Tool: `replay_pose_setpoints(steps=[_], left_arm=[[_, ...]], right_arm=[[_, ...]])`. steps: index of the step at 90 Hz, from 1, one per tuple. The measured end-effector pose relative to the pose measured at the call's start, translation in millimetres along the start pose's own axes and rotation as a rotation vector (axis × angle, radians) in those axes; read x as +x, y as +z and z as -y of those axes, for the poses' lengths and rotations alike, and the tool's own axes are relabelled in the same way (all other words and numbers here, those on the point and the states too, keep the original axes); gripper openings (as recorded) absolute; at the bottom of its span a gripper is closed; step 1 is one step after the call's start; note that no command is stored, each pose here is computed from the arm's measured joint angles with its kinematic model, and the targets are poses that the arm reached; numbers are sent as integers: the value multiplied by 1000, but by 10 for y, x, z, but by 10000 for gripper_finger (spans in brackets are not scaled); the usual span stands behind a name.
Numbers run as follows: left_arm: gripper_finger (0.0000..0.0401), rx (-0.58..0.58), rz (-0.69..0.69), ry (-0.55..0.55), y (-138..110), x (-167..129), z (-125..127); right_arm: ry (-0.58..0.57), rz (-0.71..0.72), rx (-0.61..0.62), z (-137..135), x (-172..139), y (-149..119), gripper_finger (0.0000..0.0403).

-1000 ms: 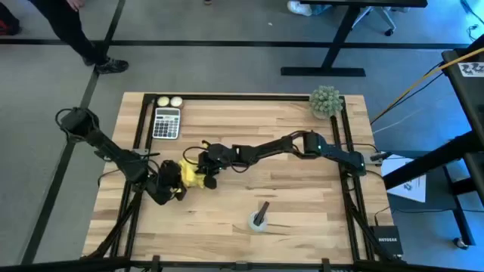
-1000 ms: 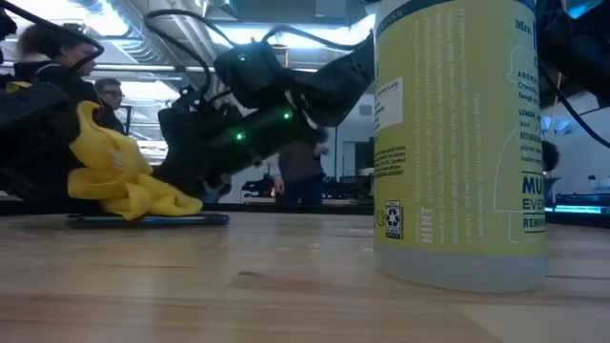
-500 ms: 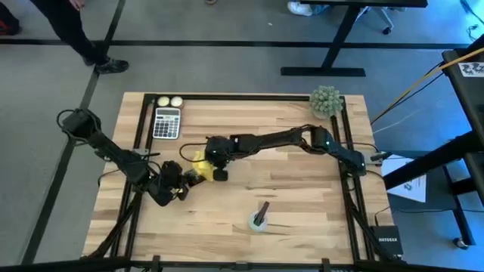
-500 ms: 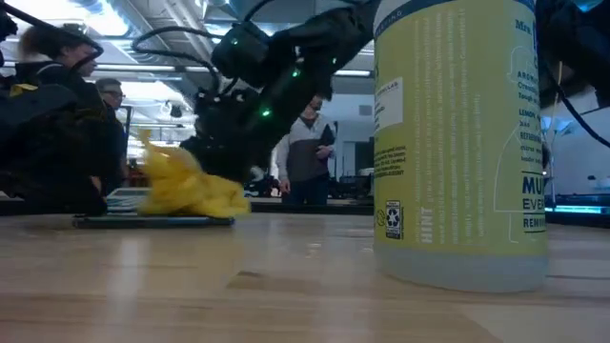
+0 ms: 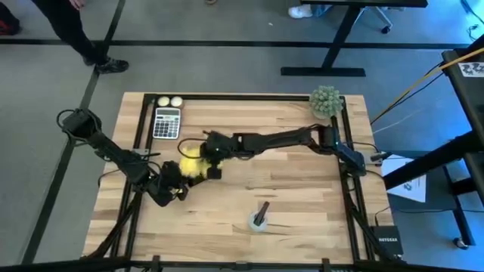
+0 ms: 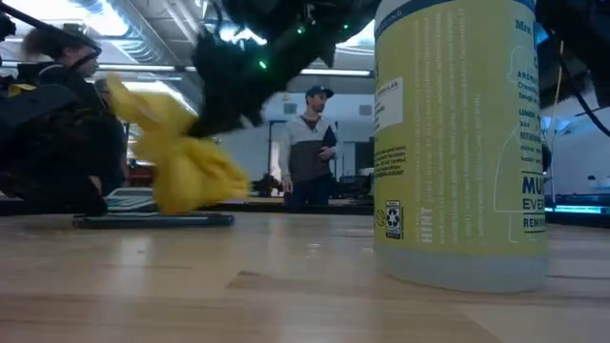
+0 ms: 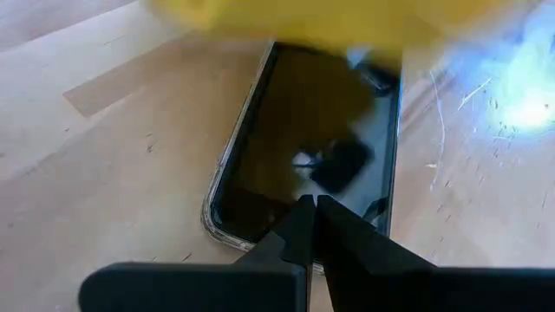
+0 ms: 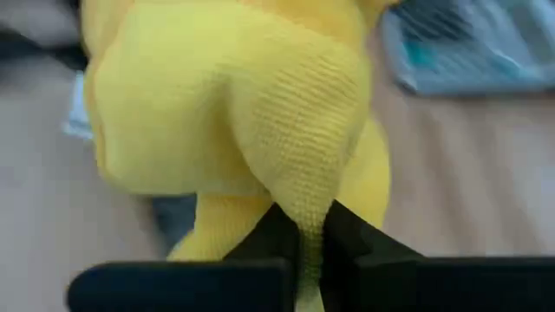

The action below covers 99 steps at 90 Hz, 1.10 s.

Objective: Apply microfiber cloth
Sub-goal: Wipe the front screen of the black cellphone using a yellow microfiber cloth

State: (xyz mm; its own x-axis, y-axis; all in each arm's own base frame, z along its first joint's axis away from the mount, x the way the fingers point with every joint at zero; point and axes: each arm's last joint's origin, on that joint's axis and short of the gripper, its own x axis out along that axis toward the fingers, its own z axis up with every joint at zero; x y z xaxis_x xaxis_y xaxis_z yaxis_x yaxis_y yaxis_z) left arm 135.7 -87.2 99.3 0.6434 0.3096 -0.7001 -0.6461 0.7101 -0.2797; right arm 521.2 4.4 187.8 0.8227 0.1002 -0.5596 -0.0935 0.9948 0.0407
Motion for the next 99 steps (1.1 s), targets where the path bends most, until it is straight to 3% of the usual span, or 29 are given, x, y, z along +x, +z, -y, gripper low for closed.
replay_pose_setpoints(steps=[18,34,70,85,99], left_arm=[[1,5,5,-13,4,0,13],[1,11,5,-18,5,-2,18],[1,6,-5,-37,-57,-50,24],[1,12,-17,-57,-47,-66,54],[1,96,-59,-87,63,-170,206]], right_arm=[[17,-46,25,-135,485,-472,1],[-3,-144,42,-13,533,-616,1],[-81,-595,19,388,22,-749,1],[-171,-697,-37,374,-321,-600,1],[-194,-670,-40,339,-671,-319,1]])
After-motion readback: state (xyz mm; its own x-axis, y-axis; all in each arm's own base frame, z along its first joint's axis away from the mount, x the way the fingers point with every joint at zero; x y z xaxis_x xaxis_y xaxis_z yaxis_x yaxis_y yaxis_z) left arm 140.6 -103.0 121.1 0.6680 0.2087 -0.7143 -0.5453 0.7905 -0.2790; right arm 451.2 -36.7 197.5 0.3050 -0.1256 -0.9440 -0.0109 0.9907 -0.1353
